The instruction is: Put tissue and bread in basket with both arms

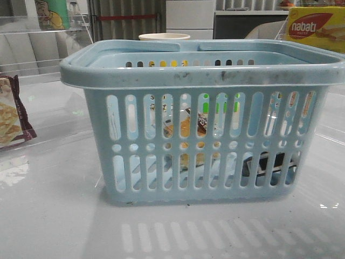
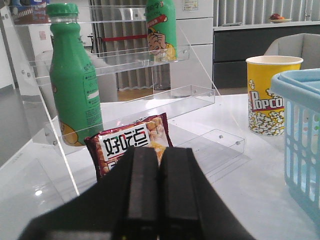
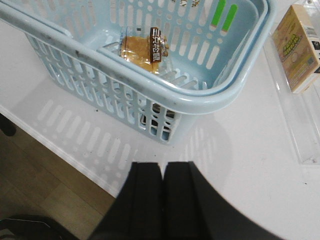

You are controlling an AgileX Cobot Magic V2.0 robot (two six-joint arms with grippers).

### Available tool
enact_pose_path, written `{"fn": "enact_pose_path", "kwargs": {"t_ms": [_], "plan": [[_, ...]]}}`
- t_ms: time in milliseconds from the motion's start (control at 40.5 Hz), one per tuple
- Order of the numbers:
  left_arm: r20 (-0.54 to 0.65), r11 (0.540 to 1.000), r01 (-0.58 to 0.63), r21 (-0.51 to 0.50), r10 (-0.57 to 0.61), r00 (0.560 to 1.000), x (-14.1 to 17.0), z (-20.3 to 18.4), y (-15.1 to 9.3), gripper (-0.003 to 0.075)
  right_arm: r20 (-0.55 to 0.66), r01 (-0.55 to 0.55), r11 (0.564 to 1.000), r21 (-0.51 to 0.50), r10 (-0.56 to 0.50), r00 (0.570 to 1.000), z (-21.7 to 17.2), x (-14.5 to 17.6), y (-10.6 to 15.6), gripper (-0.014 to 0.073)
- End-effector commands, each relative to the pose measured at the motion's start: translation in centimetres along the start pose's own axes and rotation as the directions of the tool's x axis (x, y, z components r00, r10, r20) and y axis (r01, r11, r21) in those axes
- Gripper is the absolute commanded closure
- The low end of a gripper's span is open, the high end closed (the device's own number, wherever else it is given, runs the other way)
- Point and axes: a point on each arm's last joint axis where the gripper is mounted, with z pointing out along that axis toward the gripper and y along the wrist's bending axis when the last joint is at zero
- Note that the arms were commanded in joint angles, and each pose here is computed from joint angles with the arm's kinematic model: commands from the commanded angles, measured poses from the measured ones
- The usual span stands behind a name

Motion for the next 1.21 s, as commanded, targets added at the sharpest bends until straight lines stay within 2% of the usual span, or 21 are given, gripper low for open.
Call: {"fn": "enact_pose_path", "kwargs": {"t_ms": [0, 370, 494, 593, 691, 815, 914, 1136, 1185], "plan": [[0.116, 1.0, 0.014, 0.009, -0.015, 0.993, -1.0, -0.2, 0.0, 0.0629, 0.091, 0.013, 1.0, 0.011, -0.014, 0.996, -0.6, -1.3, -0.1, 0.0538], [0.116, 1.0, 0.014, 0.009, -0.015, 0.993, -1.0, -0.2, 0.0, 0.0629, 0.108, 0.014, 1.0, 0.009, -0.015, 0.994, -0.8, -1.0, -0.1, 0.0538], [0.116, 1.0, 0.014, 0.009, -0.015, 0.993, -1.0, -0.2, 0.0, 0.0629, 0.172, -0.021, 0.995, 0.098, 0.004, 0.985, -1.2, 0.5, -0.7, 0.0538], [0.116, 1.0, 0.014, 0.009, -0.015, 0.993, -1.0, -0.2, 0.0, 0.0629, 0.322, -0.088, 0.973, 0.213, 0.015, 0.947, -1.2, 2.1, -1.4, 0.0538], [0.116, 1.0, 0.014, 0.009, -0.015, 0.993, -1.0, -0.2, 0.0, 0.0629, 0.459, -0.154, 0.934, 0.323, -0.012, 0.888, -1.0, 4.5, -1.7, 0.0538], [0.116, 1.0, 0.014, 0.009, -0.015, 0.993, -1.0, -0.2, 0.0, 0.0629, 0.536, -0.204, 0.892, 0.404, -0.05, 0.843, -0.2, 7.7, -1.6, 0.0538], [0.116, 1.0, 0.014, 0.009, -0.015, 0.993, -1.0, -0.2, 0.0, 0.0629, 0.547, -0.221, 0.875, 0.431, -0.059, 0.835, 1.2, 10.1, -1.6, 0.0538], [0.116, 1.0, 0.014, 0.009, -0.015, 0.993, -1.0, -0.2, 0.0, 0.0629, 0.589, -0.246, 0.87, 0.428, -0.062, 0.806, 3.8, 13.7, -1.5, 0.0538], [0.116, 1.0, 0.014, 0.009, -0.015, 0.993, -1.0, -0.2, 0.0, 0.0629, 0.576, -0.248, 0.871, 0.424, -0.049, 0.816, 3.9, 13.9, -1.5, 0.0538]]}}
